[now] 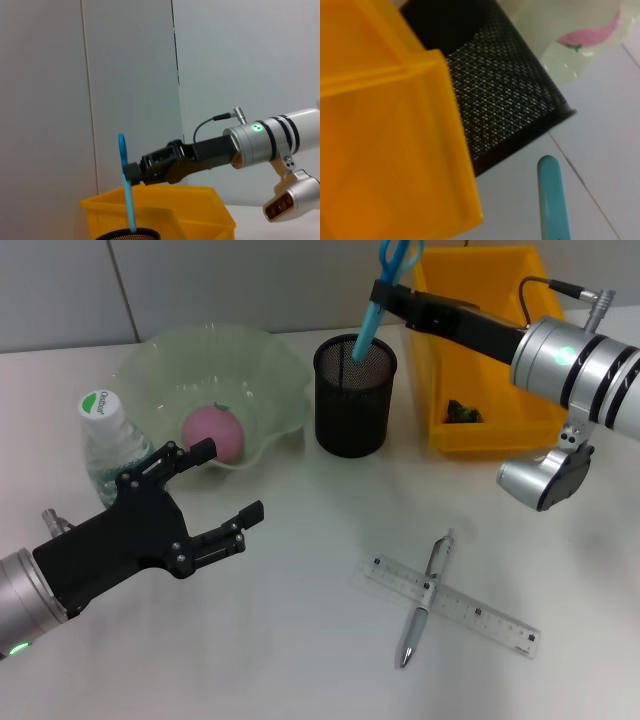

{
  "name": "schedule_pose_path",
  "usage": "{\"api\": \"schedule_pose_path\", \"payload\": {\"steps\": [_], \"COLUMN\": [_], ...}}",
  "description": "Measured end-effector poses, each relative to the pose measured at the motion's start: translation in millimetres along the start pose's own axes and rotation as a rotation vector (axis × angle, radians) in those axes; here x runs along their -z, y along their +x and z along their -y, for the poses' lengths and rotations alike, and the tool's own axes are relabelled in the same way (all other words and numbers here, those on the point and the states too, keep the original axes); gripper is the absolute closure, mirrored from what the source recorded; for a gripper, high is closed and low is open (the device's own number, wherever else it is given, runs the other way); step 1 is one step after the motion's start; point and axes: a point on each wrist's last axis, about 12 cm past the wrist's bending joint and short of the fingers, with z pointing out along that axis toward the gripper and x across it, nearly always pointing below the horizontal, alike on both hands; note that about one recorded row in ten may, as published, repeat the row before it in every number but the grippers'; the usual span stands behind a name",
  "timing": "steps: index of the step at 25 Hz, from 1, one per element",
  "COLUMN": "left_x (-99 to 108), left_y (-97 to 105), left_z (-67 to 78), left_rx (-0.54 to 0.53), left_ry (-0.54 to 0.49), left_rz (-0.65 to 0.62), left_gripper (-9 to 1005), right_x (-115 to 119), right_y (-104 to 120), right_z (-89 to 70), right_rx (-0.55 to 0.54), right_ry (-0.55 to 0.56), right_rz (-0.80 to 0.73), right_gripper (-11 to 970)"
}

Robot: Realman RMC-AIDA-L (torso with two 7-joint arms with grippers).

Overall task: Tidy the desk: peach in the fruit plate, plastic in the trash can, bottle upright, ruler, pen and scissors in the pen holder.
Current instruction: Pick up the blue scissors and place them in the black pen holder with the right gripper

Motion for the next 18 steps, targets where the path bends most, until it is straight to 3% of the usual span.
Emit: {"api": "schedule_pose_path", "payload": {"steps": [6, 18], "left_x": [-2.1, -4.4], "left_y": [1.7, 2.7], "left_z": [1.6, 2.1], "left_rx": [-0.034, -0.077], "left_ry": [-0.011, -0.036], "left_rz": [0.009, 0.022], "left_gripper": [134, 134], "right_x": [-4.4, -11.6], "right_y": [-5.1, -6.2], "right_z": [1.0, 1.7], "right_rx": [0.099, 0.156], "right_ry": [0.002, -0.015], "right_rz": [0.018, 0.039], "right_gripper": [631, 614]}}
